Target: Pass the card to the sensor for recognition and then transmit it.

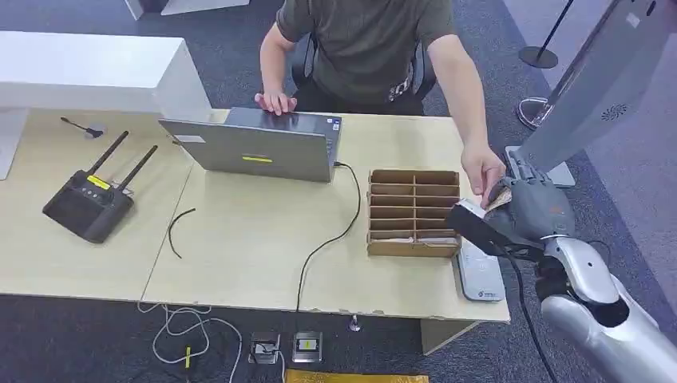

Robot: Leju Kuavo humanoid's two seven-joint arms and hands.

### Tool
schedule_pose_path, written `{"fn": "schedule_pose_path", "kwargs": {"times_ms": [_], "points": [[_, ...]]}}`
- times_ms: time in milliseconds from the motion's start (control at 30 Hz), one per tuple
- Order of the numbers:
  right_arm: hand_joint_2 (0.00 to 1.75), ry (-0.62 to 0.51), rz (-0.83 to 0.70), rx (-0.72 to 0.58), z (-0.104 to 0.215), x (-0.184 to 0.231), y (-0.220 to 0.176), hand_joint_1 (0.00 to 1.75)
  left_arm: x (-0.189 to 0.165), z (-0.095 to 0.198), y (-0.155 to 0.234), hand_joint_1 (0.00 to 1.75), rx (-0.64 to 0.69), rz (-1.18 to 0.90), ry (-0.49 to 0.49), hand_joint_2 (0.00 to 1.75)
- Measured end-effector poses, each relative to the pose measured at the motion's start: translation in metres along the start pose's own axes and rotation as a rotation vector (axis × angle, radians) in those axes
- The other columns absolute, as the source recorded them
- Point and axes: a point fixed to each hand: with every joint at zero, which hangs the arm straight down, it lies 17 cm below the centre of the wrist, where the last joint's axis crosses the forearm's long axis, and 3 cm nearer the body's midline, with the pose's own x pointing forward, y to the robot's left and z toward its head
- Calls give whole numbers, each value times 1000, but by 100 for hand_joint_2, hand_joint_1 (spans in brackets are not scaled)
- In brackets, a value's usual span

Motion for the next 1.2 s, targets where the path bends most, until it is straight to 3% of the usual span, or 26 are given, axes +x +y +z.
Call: {"fn": "schedule_pose_path", "kwargs": {"times_ms": [267,300,433,467,1067,1100,1200], "points": [[175,16,5,6,-5,-2,7,173,0,0,-1,0,-4,-16,-5,0],[175,18,6,7,-5,-2,8,0,0,0,-1,0,-5,-19,-7,0],[175,32,19,10,-5,-5,11,0,2,1,-4,0,-16,-30,-12,0],[0,36,28,9,-5,-6,12,0,3,1,-4,0,-18,-34,-14,0],[0,85,79,64,18,-11,39,0,-2,1,-5,0,-20,-36,-7,0],[175,89,82,81,20,-11,42,0,-2,1,-5,0,-20,-36,-6,0],[175,95,97,126,28,-10,52,0,-2,1,-4,0,-18,-39,-4,0]]}}
